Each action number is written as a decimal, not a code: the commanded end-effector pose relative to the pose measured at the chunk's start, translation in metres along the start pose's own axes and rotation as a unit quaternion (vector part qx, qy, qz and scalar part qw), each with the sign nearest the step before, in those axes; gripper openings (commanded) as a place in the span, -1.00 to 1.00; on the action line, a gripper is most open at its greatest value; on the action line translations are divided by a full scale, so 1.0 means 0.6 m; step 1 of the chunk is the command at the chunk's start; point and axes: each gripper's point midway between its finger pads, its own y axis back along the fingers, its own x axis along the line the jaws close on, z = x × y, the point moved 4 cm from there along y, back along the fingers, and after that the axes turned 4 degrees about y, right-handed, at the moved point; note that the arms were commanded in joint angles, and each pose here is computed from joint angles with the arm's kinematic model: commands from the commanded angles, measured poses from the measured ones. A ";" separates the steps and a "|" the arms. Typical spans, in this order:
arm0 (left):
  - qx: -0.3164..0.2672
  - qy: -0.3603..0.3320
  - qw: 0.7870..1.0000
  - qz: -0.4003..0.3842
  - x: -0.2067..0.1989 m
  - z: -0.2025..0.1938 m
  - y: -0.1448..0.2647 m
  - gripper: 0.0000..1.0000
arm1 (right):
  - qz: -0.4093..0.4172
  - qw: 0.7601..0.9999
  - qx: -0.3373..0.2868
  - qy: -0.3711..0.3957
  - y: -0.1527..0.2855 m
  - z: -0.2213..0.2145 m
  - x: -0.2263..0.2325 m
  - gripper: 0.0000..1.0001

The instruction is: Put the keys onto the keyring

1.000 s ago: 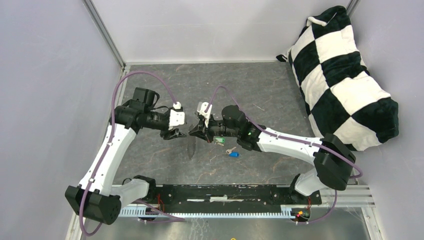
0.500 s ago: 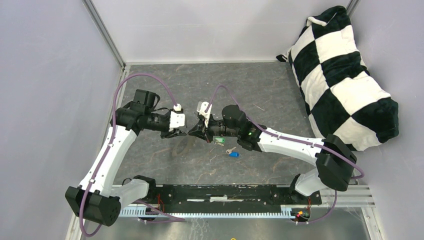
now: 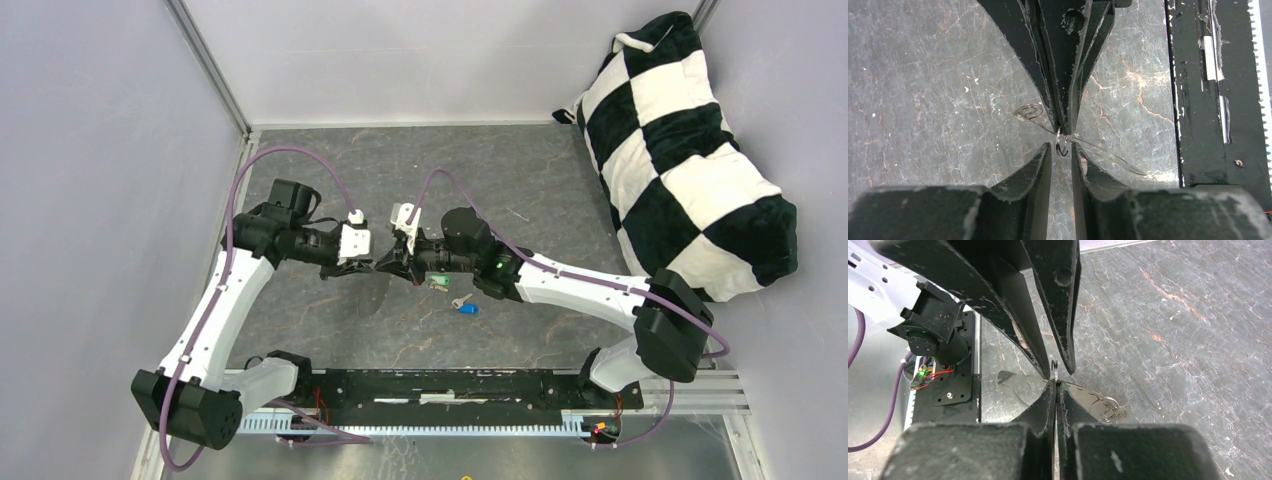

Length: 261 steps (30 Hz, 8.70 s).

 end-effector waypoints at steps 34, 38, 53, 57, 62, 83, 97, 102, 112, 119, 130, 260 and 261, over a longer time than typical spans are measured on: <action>-0.197 -0.044 0.979 -0.019 -0.045 0.139 0.037 -0.96 | -0.002 0.973 -0.178 0.144 0.132 0.124 0.054 0.09; -0.233 -0.032 0.971 -0.052 -0.057 0.158 0.040 -0.96 | 0.045 0.966 -0.201 0.155 0.141 0.142 0.079 -0.10; -0.294 0.007 0.948 -0.121 -0.081 0.193 0.053 -0.95 | 0.069 0.959 -0.239 0.137 0.132 0.165 0.087 -0.22; -0.293 0.007 0.948 -0.122 -0.080 0.191 0.052 -0.96 | 0.073 0.959 -0.248 0.120 0.130 0.172 0.088 -0.23; -0.292 0.005 0.949 -0.119 -0.079 0.189 0.050 -0.96 | 0.072 0.961 -0.246 0.107 0.117 0.175 0.082 -0.27; -0.254 -0.002 0.963 -0.087 -0.061 0.154 0.029 -0.96 | 0.067 0.959 -0.260 0.090 0.119 0.199 0.080 -0.25; -0.242 -0.013 0.967 -0.073 -0.055 0.150 0.028 -0.96 | 0.051 0.965 -0.240 0.088 0.107 0.211 0.066 -0.35; -0.243 -0.016 0.967 -0.071 -0.054 0.155 0.031 -0.96 | 0.050 0.973 -0.208 0.084 0.092 0.195 0.059 -0.47; -0.243 -0.015 0.967 -0.071 -0.054 0.158 0.033 -0.96 | 0.038 0.976 -0.189 0.098 0.108 0.182 0.060 -0.23; -0.245 -0.015 0.967 -0.071 -0.055 0.165 0.038 -0.96 | 0.030 0.980 -0.176 0.090 0.109 0.166 0.057 -0.45; -0.243 -0.016 0.968 -0.068 -0.054 0.164 0.038 -0.95 | 0.016 0.987 -0.120 0.102 0.095 0.158 0.040 -0.98; -0.182 0.002 0.981 -0.066 -0.051 0.125 0.002 -0.41 | -0.025 0.989 0.077 0.122 0.121 0.165 0.049 -0.99; -0.182 0.004 0.981 -0.067 -0.052 0.124 0.001 -0.42 | -0.023 0.989 0.077 0.124 0.118 0.166 0.052 -0.99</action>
